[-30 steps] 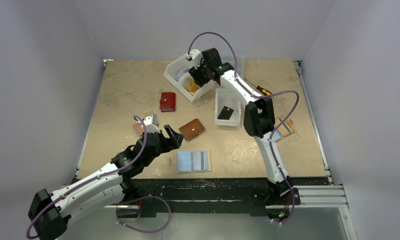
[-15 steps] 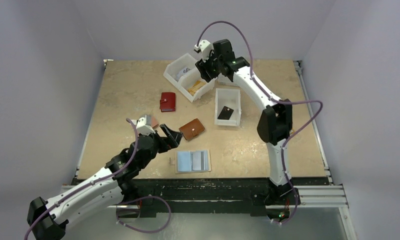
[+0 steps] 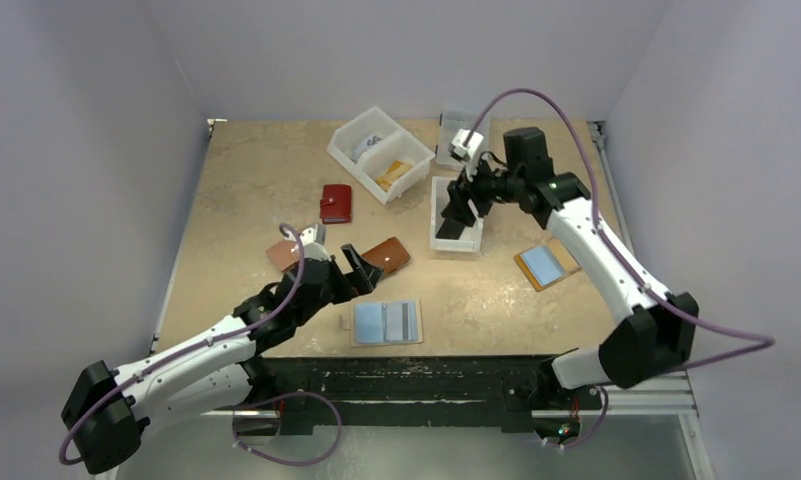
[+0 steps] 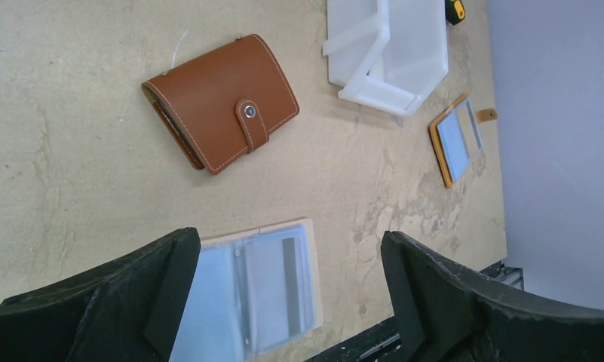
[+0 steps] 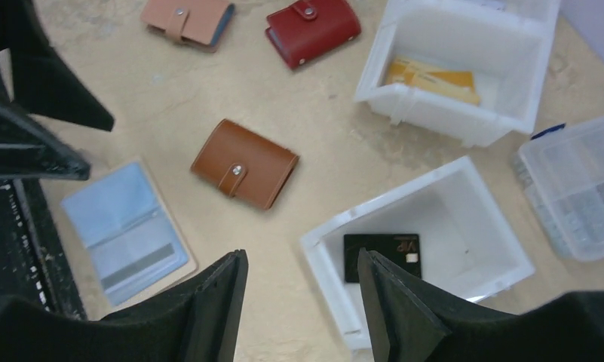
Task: Take the credit cards out of the card holder
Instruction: Remove the credit card from the card holder.
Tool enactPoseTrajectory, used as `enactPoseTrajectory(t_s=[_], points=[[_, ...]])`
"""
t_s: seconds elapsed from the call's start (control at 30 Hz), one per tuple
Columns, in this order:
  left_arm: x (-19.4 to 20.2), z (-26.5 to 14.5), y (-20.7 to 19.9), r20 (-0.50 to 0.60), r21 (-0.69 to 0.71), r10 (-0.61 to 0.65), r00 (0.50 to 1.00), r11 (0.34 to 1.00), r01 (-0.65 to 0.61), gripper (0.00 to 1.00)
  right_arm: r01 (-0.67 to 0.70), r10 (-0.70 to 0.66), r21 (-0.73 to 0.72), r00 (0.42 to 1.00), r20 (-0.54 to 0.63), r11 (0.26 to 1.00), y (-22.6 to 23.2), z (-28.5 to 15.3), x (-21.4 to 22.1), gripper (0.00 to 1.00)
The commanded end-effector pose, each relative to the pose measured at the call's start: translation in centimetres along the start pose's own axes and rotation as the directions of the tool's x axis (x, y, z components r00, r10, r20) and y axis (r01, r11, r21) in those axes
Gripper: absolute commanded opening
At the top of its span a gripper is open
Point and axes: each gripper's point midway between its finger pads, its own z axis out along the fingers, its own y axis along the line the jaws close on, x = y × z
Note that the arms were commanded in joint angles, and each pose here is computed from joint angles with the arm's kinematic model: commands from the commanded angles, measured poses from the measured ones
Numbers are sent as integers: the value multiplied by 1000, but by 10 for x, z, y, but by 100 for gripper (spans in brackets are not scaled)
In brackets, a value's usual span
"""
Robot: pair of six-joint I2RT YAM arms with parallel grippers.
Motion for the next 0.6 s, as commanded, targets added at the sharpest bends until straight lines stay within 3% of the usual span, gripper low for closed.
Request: enactPoseTrajectory(t_s=[0.0,0.17,0.37,0.57], points=[[-11,3,-41,-19,108,-9,1000,994,11,99,51,-45,-48,993,110,998,26,-35,4,65],[-2,10,-44,-70,100,21,997,995,-14,98,13,-8,-36,988,156,999,35,-59,30,74],[8,11,-48,-151,100,102,983,991,-87,97,-27,42,-81,981,190,996,45,-64,46,98],[26,9,-49,-274,111,218,937,975,-195,92,-60,89,-157,980,179,986,52,-54,58,99]])
